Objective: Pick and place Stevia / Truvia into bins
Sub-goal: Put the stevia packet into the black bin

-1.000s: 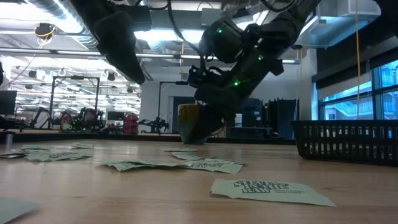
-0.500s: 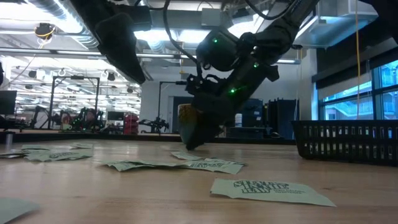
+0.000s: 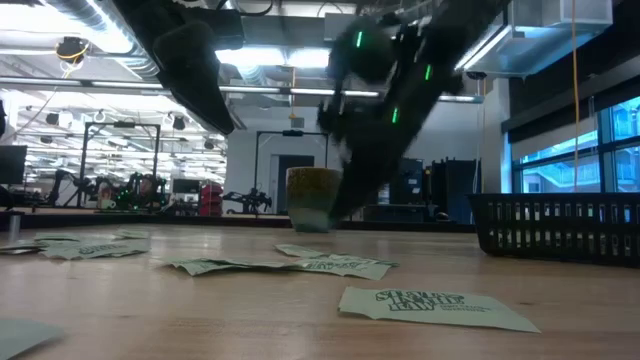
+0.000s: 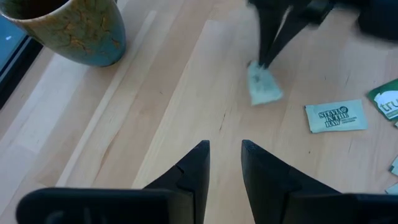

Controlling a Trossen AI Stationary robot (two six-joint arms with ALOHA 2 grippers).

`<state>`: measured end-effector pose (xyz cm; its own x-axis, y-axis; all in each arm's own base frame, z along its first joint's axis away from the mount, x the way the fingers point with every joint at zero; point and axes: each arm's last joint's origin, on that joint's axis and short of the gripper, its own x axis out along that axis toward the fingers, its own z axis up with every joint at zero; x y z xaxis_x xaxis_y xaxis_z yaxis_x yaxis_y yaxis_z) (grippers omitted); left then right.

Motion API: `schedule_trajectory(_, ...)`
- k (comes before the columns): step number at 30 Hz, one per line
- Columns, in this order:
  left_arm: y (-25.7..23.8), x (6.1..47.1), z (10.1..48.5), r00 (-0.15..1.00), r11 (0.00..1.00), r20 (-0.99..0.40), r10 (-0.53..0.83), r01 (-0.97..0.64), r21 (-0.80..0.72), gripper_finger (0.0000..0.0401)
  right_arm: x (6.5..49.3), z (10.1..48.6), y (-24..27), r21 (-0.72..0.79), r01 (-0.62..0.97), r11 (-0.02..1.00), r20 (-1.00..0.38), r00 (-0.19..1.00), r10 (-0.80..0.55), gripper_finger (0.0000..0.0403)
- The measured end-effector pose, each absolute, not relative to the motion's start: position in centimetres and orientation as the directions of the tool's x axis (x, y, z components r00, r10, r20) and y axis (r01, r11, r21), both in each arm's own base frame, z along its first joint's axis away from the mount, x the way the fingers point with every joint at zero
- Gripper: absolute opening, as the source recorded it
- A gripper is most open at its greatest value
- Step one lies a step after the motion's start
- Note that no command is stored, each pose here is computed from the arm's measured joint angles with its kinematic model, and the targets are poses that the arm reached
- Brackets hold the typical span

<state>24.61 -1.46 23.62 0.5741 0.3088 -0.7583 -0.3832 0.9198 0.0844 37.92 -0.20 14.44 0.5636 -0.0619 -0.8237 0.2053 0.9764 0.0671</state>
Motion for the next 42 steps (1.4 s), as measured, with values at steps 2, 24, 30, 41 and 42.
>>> schedule_trajectory(2,-1.5,24.6,23.6,0.574,0.919,-0.757,0.313,-0.385,0.087,0.0086,37.3,17.5,0.3,0.083,0.216,0.973,-0.823,0.566,-0.056,0.0004)
schedule_trajectory(24,-1.5,25.1,24.0,0.621,0.915,-0.718,0.314,-0.4,0.054,0.0086,21.7,19.0,9.2,0.091,0.679,0.728,-0.967,0.235,-0.098,0.0005)
schedule_trajectory(30,-1.5,25.1,24.1,0.624,0.912,-0.712,0.322,-0.406,0.056,0.0086,20.7,17.0,8.7,0.072,0.721,0.689,-0.971,0.208,-0.116,0.0006)
schedule_trajectory(41,-1.5,25.1,24.0,0.619,0.914,-0.716,0.323,-0.401,0.065,0.0086,20.8,17.1,8.8,0.092,0.721,0.687,-0.968,0.227,-0.108,0.0048)
schedule_trajectory(42,-1.5,25.0,24.0,0.613,0.913,-0.722,0.321,-0.403,0.064,0.0086,20.8,17.1,8.8,0.095,0.721,0.686,-0.968,0.229,-0.107,0.0058)
